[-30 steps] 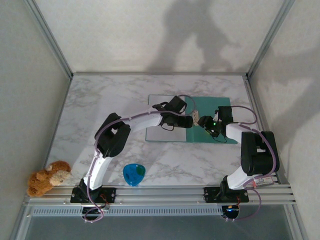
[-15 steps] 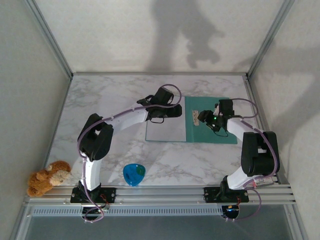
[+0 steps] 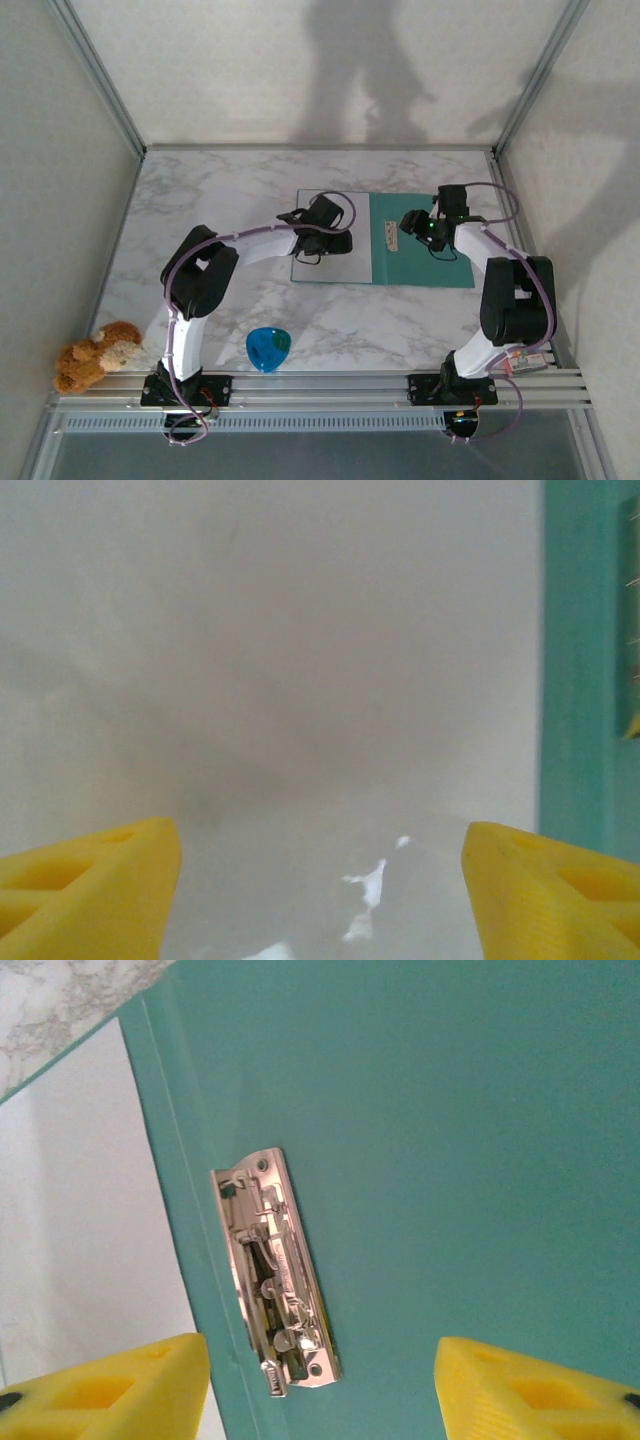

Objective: Put the files into the folder

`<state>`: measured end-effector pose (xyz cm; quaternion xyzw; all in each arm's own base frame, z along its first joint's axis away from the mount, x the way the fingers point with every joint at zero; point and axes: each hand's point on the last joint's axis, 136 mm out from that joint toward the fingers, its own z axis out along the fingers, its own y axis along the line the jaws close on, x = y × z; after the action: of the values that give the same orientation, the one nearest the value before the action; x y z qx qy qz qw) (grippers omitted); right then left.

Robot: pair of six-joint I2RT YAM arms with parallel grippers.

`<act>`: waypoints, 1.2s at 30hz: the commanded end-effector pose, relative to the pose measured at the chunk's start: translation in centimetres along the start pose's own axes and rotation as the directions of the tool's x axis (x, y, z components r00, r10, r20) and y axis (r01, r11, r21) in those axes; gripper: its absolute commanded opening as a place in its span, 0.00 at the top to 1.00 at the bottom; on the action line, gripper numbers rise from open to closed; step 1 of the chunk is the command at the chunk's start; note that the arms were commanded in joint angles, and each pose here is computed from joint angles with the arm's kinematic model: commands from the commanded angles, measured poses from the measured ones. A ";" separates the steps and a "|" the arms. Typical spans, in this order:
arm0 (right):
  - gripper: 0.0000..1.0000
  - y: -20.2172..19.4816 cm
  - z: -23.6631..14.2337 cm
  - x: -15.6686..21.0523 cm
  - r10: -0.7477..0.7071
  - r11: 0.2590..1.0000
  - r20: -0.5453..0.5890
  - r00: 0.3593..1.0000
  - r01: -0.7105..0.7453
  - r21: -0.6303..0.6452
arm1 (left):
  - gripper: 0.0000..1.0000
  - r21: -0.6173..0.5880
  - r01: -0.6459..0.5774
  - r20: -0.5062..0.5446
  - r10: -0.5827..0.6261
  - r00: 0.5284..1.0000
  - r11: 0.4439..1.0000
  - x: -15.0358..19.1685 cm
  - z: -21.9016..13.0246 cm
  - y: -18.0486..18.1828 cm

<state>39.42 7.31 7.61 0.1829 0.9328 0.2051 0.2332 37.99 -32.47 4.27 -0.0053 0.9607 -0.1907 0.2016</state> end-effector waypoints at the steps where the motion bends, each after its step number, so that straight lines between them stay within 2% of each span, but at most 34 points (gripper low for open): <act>1: 0.39 -0.5 0.9 0.0 0.016 1.000 -0.027 1.000 -0.016 0.018 | 0.26 0.002 0.030 -0.015 -0.030 0.999 1.000 0.8 0.3 1.0; 11: 0.41 0.3 1.6 0.8 0.043 0.998 -0.082 0.996 -0.045 -0.033 | 0.26 -0.065 0.102 -0.052 -0.105 0.993 0.993 3.3 0.3 6.7; 15: 0.41 1.5 1.2 1.1 0.045 0.996 -0.099 0.994 -0.053 -0.078 | 0.26 -0.088 0.115 -0.047 -0.120 0.992 0.989 3.7 -0.5 8.3; 22: 0.41 2.4 1.8 2.6 0.014 0.996 -0.132 0.991 -0.026 -0.089 | 0.26 -0.139 0.128 -0.028 -0.133 0.991 0.982 3.8 -2.4 10.4; 25: 0.42 2.6 2.6 3.3 0.005 0.995 -0.152 0.988 -0.020 -0.097 | 0.25 -0.172 0.063 -0.012 -0.066 0.998 0.983 3.2 -3.4 9.2; 28: 0.42 3.3 2.8 3.7 -0.006 0.992 -0.161 0.987 -0.014 -0.124 | 0.25 -0.206 0.055 0.022 -0.052 0.998 0.977 1.8 -4.4 8.2; 31: 0.42 3.9 2.8 4.2 -0.012 0.988 -0.165 0.986 -0.013 -0.152 | 0.26 -0.345 0.047 0.113 -0.008 0.994 0.938 -0.6 -6.4 7.8; 33: 0.42 4.3 2.9 4.7 -0.015 0.984 -0.178 0.984 -0.017 -0.178 | 0.26 -0.343 0.035 0.141 0.014 0.990 0.939 -1.7 -7.0 6.1; 36: 0.42 4.5 3.2 5.3 -0.024 0.980 -0.195 0.980 -0.015 -0.198 | 0.26 -0.267 0.011 0.166 0.034 0.985 0.964 -2.4 -7.1 2.2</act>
<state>38.39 13.44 5.82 0.1421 0.9298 0.2933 0.1710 38.03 -27.31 9.94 -0.0465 0.9561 -0.0928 0.2742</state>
